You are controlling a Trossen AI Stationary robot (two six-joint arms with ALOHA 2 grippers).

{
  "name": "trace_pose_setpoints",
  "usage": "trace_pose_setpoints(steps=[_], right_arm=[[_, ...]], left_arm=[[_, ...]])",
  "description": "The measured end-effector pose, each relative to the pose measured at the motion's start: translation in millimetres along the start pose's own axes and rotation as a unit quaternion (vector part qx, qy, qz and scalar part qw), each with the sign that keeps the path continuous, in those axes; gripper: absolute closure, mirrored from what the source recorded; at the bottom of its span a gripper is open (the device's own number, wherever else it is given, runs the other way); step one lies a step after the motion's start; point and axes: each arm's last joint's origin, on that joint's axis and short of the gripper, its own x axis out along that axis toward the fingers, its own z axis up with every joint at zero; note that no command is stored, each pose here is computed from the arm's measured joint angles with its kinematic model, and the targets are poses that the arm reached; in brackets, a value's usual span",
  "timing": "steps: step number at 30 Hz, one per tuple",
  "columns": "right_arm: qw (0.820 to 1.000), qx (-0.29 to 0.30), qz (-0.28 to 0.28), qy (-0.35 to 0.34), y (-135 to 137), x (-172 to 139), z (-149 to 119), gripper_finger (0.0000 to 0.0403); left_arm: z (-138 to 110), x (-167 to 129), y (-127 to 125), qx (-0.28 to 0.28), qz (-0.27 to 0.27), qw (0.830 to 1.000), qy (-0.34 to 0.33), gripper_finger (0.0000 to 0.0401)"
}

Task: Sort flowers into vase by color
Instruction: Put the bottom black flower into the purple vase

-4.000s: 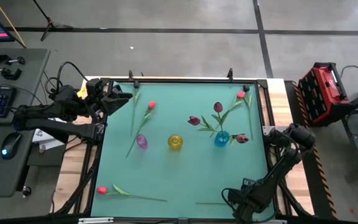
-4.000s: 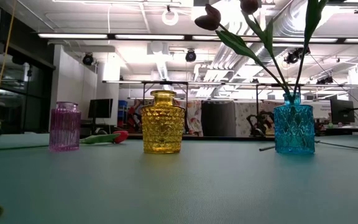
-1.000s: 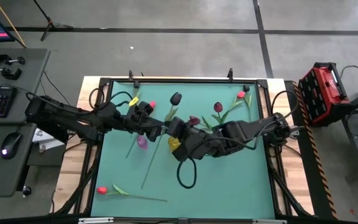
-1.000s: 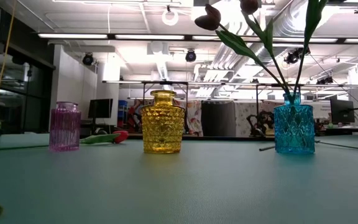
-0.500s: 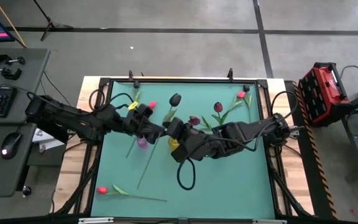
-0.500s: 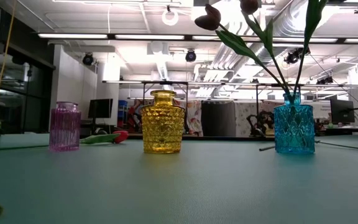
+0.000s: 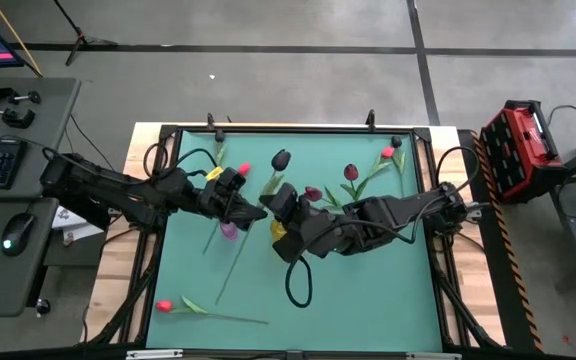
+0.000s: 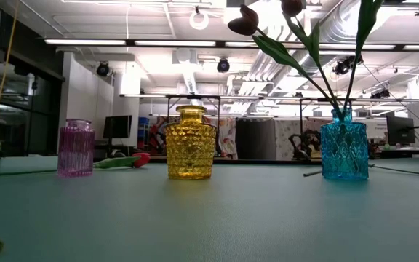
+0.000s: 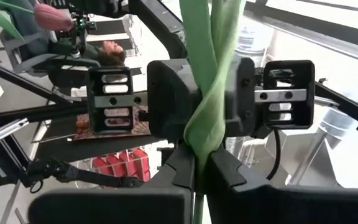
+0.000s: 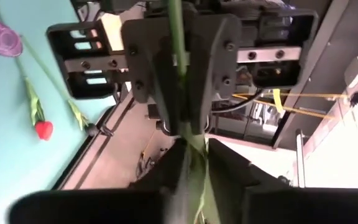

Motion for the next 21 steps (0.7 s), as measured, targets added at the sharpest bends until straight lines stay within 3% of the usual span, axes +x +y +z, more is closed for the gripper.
trace_pose_setpoints(steps=[7, 13, 18, 21], right_arm=[[0.999, 0.023, -0.015, 0.02, -3.3, -1.7, -0.7, 0.0253], [0.995, 0.034, -0.035, 0.087, -3.8, -5.4, -2.3, 0.0173], [0.993, 0.056, -0.047, 0.096, -5.2, -18.9, 1.9, 0.0147], [0.988, 0.105, -0.059, 0.102, -9.4, -29.0, -1.7, 0.0144]], left_arm=[[10.7, -3.9, -2.7, 0.019, 0.002, 1.0, -0.021, 0.04], [28.7, -15.7, -9.5, 0.073, 0.025, 0.996, -0.042, 0.04], [44.2, -36.9, -19.4, 0.135, 0.076, 0.985, -0.072, 0.0401], [49.3, -53.3, -31.3, 0.207, 0.097, 0.968, -0.102, 0.0401]])
